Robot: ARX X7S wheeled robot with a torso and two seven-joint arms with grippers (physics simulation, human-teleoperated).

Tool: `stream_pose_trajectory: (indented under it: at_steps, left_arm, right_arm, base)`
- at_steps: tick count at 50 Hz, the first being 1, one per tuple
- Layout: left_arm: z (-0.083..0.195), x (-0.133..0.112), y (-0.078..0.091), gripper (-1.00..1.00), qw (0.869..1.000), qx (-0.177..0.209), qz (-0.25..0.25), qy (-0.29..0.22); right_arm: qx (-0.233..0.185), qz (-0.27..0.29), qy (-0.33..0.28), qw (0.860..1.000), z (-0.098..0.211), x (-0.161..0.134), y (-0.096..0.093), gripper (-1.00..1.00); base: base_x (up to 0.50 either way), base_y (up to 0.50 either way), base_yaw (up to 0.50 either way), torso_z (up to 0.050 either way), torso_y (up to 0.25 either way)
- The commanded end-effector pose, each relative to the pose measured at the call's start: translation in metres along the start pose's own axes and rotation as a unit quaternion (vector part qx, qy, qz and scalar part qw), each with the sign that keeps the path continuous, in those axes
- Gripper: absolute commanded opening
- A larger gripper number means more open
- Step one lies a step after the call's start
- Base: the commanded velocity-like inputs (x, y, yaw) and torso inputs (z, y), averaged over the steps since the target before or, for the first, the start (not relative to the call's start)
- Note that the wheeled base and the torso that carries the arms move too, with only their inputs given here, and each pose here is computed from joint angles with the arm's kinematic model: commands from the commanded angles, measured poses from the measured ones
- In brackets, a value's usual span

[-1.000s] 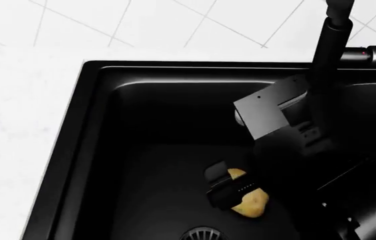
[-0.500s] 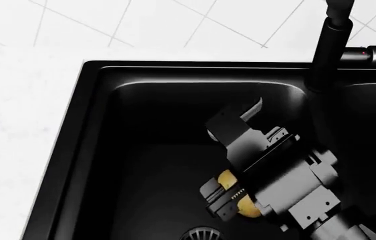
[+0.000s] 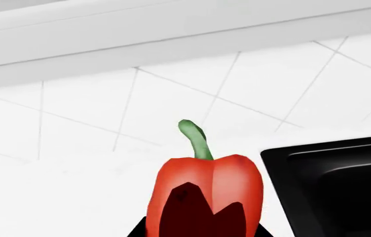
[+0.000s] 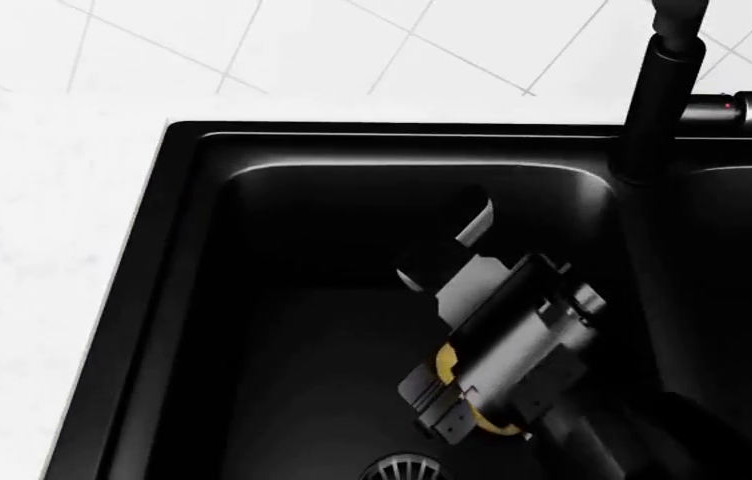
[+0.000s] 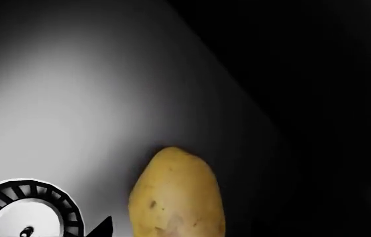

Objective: Pick the vegetables from the sink and place them on the cutting board.

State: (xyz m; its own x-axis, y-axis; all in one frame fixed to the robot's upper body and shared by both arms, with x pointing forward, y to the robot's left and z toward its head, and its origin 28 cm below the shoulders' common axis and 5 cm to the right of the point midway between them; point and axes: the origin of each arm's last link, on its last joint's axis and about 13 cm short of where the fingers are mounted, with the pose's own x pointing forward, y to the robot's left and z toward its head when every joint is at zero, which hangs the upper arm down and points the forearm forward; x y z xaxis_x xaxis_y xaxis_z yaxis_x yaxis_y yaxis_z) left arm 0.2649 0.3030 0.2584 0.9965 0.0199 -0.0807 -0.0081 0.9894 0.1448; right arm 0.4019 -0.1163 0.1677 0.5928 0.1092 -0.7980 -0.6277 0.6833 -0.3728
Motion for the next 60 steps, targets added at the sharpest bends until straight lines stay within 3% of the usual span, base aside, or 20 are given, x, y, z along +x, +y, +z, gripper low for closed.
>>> stream_pose_trajectory:
  at_steps: [1,18,40,41,54,60]
  left_arm:
    - [0.001,0.005,-0.008,-1.00,1.000,-0.022,-0.012,-0.017]
    - [-0.002,0.001,0.002,-1.00,1.000,-0.016,-0.011,-0.018]
    - [-0.002,0.000,0.002,-1.00,0.999,-0.031,-0.003,-0.009]
    - [-0.002,0.000,0.002,-1.00,0.999,-0.032,-0.002,-0.008]
    - [-0.002,0.000,0.002,-1.00,0.999,-0.033,-0.006,-0.008]
    - [-0.002,0.000,0.002,-1.00,0.999,-0.036,-0.008,-0.009]
  right_arm:
    - [-0.009,0.009,0.014,1.000,0.002,0.005,-0.007,1.00]
    - [0.013,0.024,0.026,0.999,-0.007,0.008,-0.007,1.00]
    - [0.003,0.007,0.023,1.000,-0.005,0.007,-0.008,1.00]
    - [0.003,-0.005,0.011,1.000,-0.004,0.008,-0.008,-1.00]
    - [-0.016,-0.009,-0.015,1.000,0.013,-0.002,-0.011,-1.00]
    - [-0.017,0.007,-0.033,0.999,0.014,-0.030,0.006,-1.00]
  base:
    - [0.00,0.00,0.00,0.000,0.000]
    - [0.00,0.00,0.00,0.000,0.001]
    - [0.00,0.00,0.00,0.000,-0.137]
    - [0.00,0.00,0.00,0.000,0.000]
    - [0.00,0.00,0.00,0.000,0.000]
    - [0.00,0.00,0.00,0.000,0.000]
